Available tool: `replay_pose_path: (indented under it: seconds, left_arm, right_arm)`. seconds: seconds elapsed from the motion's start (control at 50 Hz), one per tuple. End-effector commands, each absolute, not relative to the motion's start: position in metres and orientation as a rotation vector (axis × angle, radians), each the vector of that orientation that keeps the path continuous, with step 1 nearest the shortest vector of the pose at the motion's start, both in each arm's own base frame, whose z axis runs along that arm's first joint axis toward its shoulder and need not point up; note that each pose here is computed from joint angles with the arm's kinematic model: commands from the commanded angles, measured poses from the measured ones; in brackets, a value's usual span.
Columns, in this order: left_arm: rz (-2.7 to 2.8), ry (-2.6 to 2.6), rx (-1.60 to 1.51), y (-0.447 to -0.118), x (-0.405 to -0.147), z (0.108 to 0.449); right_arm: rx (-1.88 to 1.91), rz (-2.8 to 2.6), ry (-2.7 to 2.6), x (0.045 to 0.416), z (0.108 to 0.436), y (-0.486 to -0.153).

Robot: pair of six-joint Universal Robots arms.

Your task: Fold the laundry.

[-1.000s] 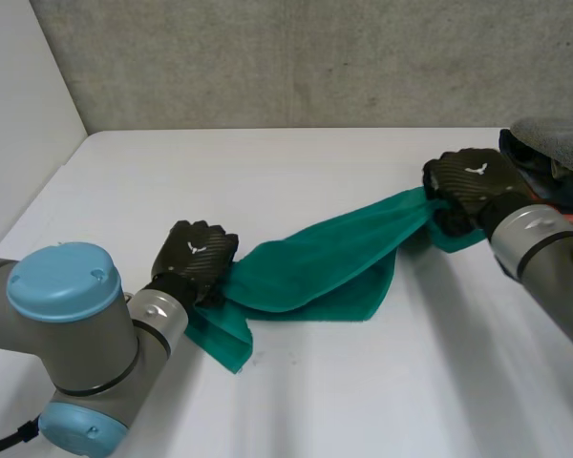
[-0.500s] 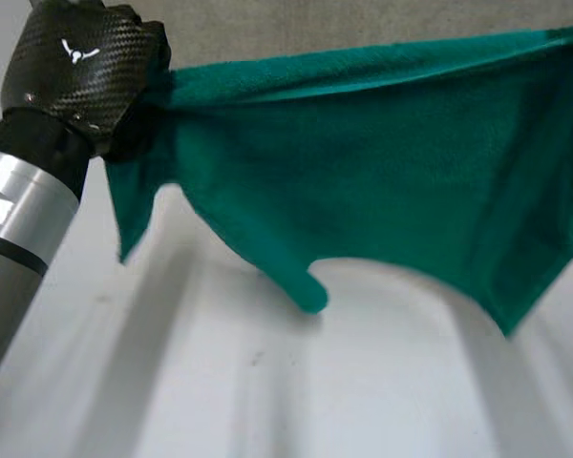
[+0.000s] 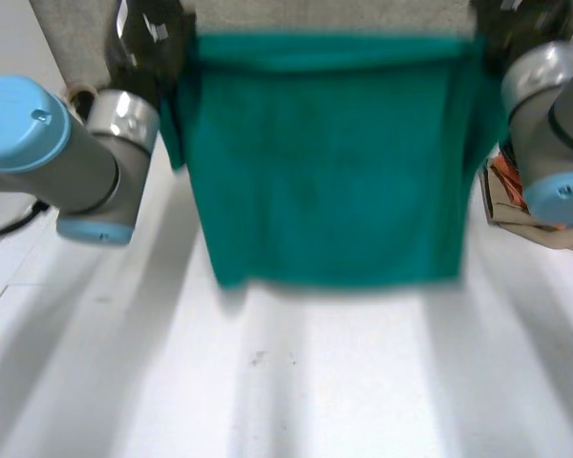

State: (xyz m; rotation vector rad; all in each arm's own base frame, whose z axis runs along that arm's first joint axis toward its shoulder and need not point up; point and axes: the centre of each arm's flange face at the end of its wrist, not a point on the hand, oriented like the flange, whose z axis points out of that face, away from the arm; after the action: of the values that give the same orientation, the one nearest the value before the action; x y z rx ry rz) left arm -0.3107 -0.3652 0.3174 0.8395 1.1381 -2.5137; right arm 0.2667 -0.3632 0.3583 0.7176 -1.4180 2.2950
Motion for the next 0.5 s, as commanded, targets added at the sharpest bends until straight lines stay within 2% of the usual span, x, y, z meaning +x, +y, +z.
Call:
replay_pose_path:
  seconds: [0.02, 0.08, 0.14, 0.24, 0.38, 0.42, 0.5]
  left_arm:
    - [-2.689, 0.819, 0.631, -0.35, -0.308, 0.37]
    - [-2.666, 0.885, 0.678, -0.34, -0.303, 0.364]
    - [-2.639, 1.011, 0.763, -0.335, -0.301, 0.338]
    - [-2.556, 1.269, 0.889, -0.325, -0.296, 0.282]
    - [-2.372, 1.52, 0.988, -0.318, -0.274, 0.215]
    - [-2.284, 1.63, 1.032, -0.315, -0.269, 0.18]
    - [-2.16, 1.758, 1.1, -0.311, -0.267, 0.135]
  right_arm:
    - [0.46, 2.556, -1.067, 0.257, 0.422, -0.337]
    - [0.545, 2.528, -1.137, 0.259, 0.406, -0.334]
    - [0.656, 2.458, -1.281, 0.261, 0.376, -0.332]
    - [0.797, 2.32, -1.49, 0.256, 0.328, -0.329]
    - [0.954, 2.082, -1.838, 0.256, 0.228, -0.326]
    - [0.995, 2.005, -1.916, 0.254, 0.202, -0.321]
    - [1.033, 1.912, -2.003, 0.246, 0.176, -0.313]
